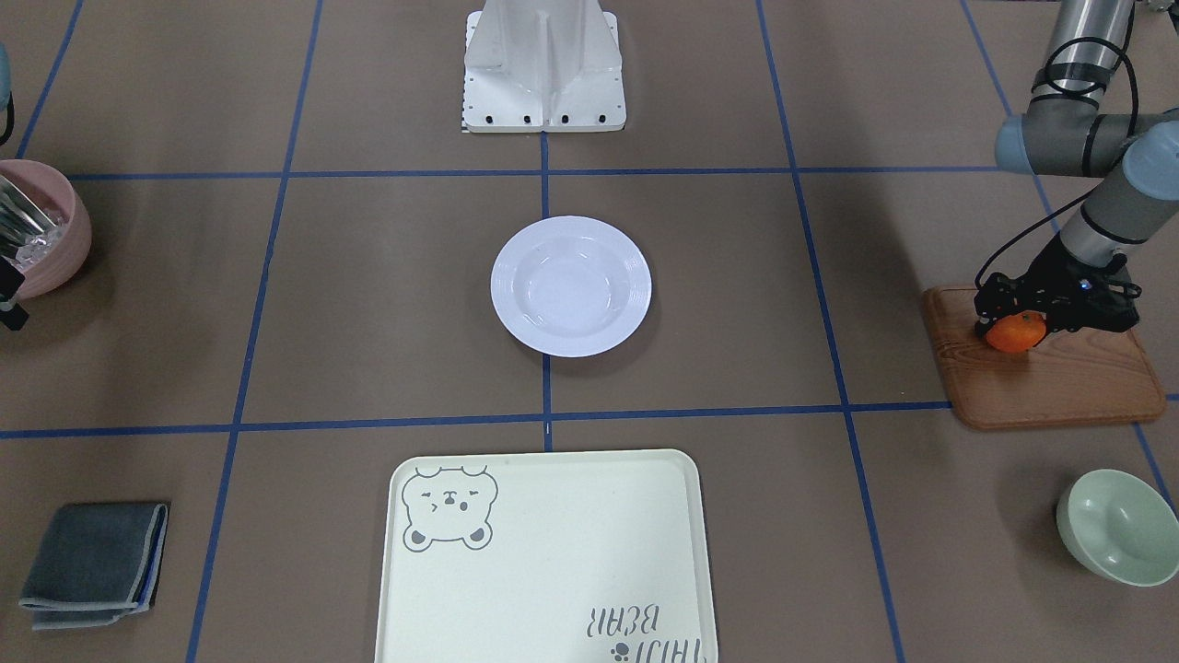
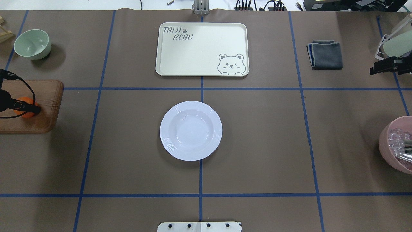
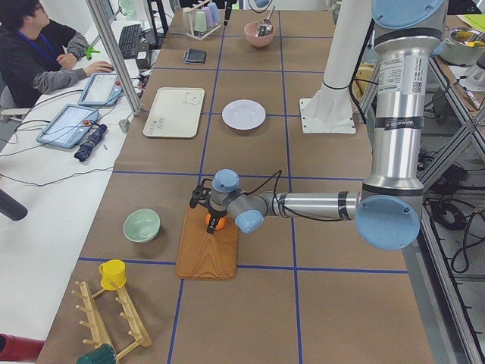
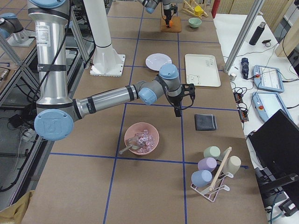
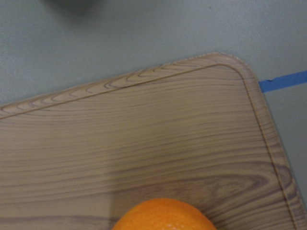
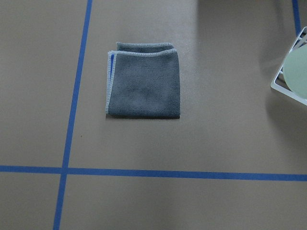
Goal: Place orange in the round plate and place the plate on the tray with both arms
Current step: 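Grasp the orange on the wooden board with the left gripper, then carry the orange over the white plate and lower it with the left gripper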
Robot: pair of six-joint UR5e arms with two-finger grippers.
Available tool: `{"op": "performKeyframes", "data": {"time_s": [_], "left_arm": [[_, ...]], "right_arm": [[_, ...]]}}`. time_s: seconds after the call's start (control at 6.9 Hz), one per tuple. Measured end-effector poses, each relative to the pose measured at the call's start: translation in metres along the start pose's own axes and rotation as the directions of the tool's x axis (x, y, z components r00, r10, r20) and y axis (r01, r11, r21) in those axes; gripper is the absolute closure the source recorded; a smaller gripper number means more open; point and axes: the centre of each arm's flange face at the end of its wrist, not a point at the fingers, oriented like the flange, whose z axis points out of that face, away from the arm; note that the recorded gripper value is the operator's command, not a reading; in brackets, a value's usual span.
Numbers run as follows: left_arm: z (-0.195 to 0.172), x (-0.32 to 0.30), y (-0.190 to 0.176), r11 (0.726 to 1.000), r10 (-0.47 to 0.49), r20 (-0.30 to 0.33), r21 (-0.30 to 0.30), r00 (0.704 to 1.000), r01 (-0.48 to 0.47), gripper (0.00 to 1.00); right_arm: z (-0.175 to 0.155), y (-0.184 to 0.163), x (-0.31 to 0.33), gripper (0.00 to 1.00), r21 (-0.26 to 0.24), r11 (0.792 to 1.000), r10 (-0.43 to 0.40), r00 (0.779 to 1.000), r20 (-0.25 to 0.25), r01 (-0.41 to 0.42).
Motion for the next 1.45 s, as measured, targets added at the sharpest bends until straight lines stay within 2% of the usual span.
{"op": "performKeyframes", "data": {"time_s": [0.29, 0.43, 0.72, 0.87, 1.16, 1.45], "left_arm": [[-0.018, 0.025, -0.017, 0.999, 0.023, -0.033, 0.036, 0.999, -0.022, 1.0], [-0.029, 0.048, -0.039, 0.998, 0.025, -0.055, 0.066, 0.998, -0.022, 1.0], [-0.045, 0.118, -0.104, 0.99, -0.083, -0.11, 0.106, 0.991, 0.094, 1.0], [-0.041, 0.178, -0.127, 0.984, -0.128, -0.133, 0.107, 0.983, 0.143, 1.0], [-0.031, 0.329, -0.156, 0.969, -0.217, -0.14, 0.089, 0.966, 0.231, 1.0], [-0.033, 0.462, -0.152, 0.953, -0.283, -0.127, 0.072, 0.951, 0.293, 1.0]], "right_arm": [[0.0, 0.0, 0.0, 0.0, 0.0, 1.0, 0.0, 1.0, 0.0, 0.0], [0.0, 0.0, 0.0, 0.0, 0.0, 1.0, 0.0, 1.0, 0.0, 0.0], [0.0, 0.0, 0.0, 0.0, 0.0, 1.0, 0.001, 1.0, 0.0, -0.001], [0.0, 0.0, 0.0, 0.0, -0.001, 1.0, 0.002, 1.0, 0.002, -0.002], [0.001, -0.001, -0.002, 0.0, -0.001, 1.0, 0.002, 1.0, 0.004, -0.002], [0.002, -0.001, -0.004, 0.0, -0.002, 1.0, 0.0, 1.0, 0.005, 0.0]]}}
